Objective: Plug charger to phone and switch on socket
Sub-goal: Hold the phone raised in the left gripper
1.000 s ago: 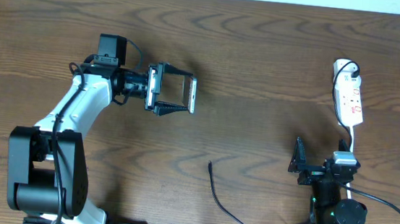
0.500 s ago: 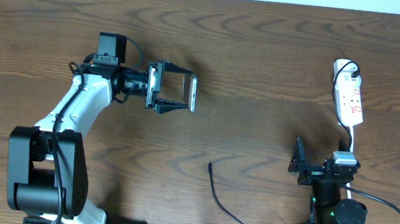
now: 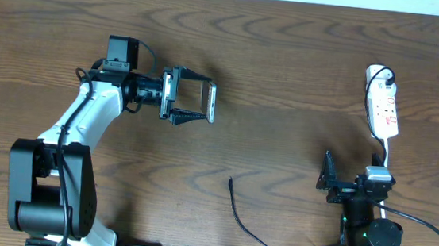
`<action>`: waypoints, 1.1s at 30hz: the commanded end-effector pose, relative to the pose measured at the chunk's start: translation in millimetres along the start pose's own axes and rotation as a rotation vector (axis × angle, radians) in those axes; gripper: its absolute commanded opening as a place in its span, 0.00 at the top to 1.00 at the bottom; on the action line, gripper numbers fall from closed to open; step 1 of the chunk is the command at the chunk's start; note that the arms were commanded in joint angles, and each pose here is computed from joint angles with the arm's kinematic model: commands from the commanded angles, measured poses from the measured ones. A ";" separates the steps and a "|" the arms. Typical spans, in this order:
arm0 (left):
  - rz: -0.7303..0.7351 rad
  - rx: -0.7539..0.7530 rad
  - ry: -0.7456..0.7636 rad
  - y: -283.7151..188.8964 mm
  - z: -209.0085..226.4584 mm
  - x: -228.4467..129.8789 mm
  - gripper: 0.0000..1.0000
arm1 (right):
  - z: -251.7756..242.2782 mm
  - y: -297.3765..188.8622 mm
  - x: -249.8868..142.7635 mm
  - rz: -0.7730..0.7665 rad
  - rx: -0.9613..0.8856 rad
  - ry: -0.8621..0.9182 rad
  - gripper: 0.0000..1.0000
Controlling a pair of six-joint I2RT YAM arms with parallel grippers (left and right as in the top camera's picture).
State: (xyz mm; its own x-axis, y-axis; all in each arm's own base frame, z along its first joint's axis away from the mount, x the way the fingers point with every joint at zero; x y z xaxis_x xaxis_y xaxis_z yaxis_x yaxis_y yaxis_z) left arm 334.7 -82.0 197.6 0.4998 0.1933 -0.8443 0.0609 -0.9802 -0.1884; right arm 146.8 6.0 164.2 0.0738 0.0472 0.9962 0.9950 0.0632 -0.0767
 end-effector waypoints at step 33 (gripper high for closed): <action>-0.014 -0.009 0.132 -2.1 -10.3 -9.0 0.93 | 0.5 0.1 -1.1 0.006 -0.001 0.006 0.01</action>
State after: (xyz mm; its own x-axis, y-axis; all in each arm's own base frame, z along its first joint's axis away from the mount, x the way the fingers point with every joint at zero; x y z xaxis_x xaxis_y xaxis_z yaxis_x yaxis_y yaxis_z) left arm 335.4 -81.7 196.3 0.5444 0.2119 -0.8116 0.0706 -0.9757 -0.2073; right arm 146.8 6.0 164.2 0.0738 0.0472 0.9962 0.9950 0.0632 -0.0767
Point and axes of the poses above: each gripper's point midway between its finger pads, its own y axis out along the fingers, its own z axis along the line the jaws close on, x = y × z, the point moved 10 cm from there along -y, back along the fingers, and after that the axes turned 5 degrees about -y, right-handed, at the moved point
